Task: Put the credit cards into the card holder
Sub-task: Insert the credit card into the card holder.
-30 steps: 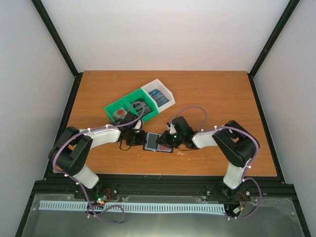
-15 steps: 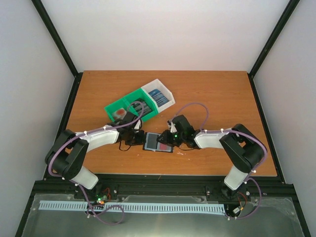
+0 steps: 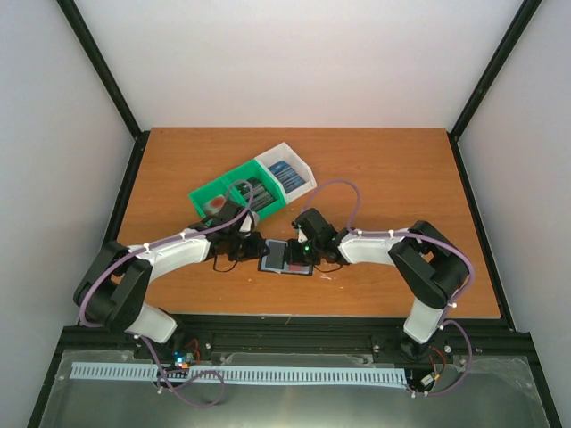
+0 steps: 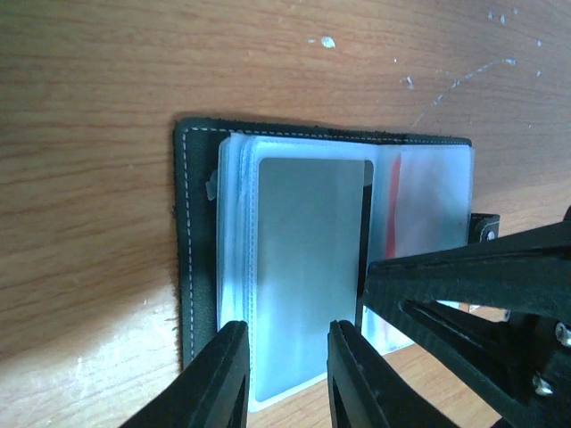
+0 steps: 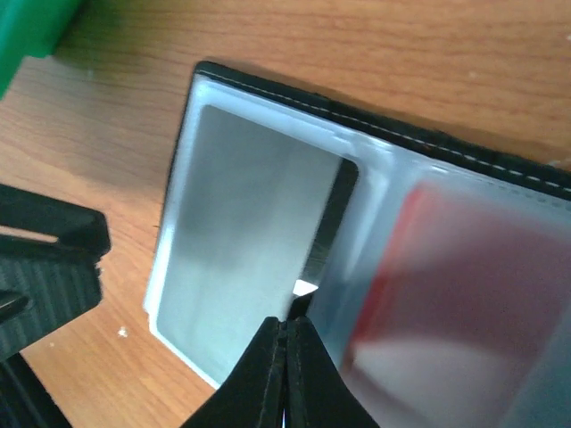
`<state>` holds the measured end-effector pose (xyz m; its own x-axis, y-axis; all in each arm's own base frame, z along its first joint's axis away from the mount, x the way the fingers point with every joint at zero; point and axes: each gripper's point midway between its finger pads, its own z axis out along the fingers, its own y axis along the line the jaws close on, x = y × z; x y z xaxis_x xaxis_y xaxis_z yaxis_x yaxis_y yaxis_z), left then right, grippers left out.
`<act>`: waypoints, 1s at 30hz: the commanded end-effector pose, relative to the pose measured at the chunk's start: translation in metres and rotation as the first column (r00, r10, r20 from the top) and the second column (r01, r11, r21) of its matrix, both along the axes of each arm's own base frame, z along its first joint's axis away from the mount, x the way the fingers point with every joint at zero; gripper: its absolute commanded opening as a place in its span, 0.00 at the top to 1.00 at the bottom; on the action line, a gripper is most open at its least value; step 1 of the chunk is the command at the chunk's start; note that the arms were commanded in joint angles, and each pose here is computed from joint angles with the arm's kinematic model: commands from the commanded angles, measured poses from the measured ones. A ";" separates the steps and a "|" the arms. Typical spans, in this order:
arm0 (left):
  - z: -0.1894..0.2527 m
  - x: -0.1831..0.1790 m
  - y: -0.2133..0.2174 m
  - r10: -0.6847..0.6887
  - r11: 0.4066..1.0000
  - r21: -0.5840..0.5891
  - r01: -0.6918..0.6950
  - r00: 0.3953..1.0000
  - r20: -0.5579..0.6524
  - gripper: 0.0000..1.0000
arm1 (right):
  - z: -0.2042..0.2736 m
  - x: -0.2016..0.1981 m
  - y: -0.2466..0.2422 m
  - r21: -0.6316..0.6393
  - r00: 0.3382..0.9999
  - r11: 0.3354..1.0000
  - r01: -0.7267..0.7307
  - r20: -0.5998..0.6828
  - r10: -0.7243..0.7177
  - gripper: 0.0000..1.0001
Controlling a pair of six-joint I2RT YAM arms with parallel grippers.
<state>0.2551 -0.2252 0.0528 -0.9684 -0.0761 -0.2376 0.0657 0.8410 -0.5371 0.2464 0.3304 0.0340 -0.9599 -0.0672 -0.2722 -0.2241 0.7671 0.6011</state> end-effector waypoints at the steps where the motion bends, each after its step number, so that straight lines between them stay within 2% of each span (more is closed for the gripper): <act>1: 0.001 -0.001 -0.010 -0.006 0.998 -0.058 0.005 1.000 -0.011 0.72 | -0.013 -0.002 -0.006 -0.055 1.000 0.998 0.009 -0.006 -0.009 0.97; 12: -0.010 -0.002 -0.010 -0.003 0.998 -0.058 0.001 0.999 -0.034 0.64 | -0.033 -0.004 -0.013 -0.106 0.999 0.994 0.031 -0.042 -0.035 0.97; 30: -0.012 -0.009 -0.020 -0.052 0.993 -0.107 0.046 0.997 -0.059 0.69 | -0.040 -0.004 -0.018 -0.123 0.997 0.991 0.059 -0.049 -0.065 0.97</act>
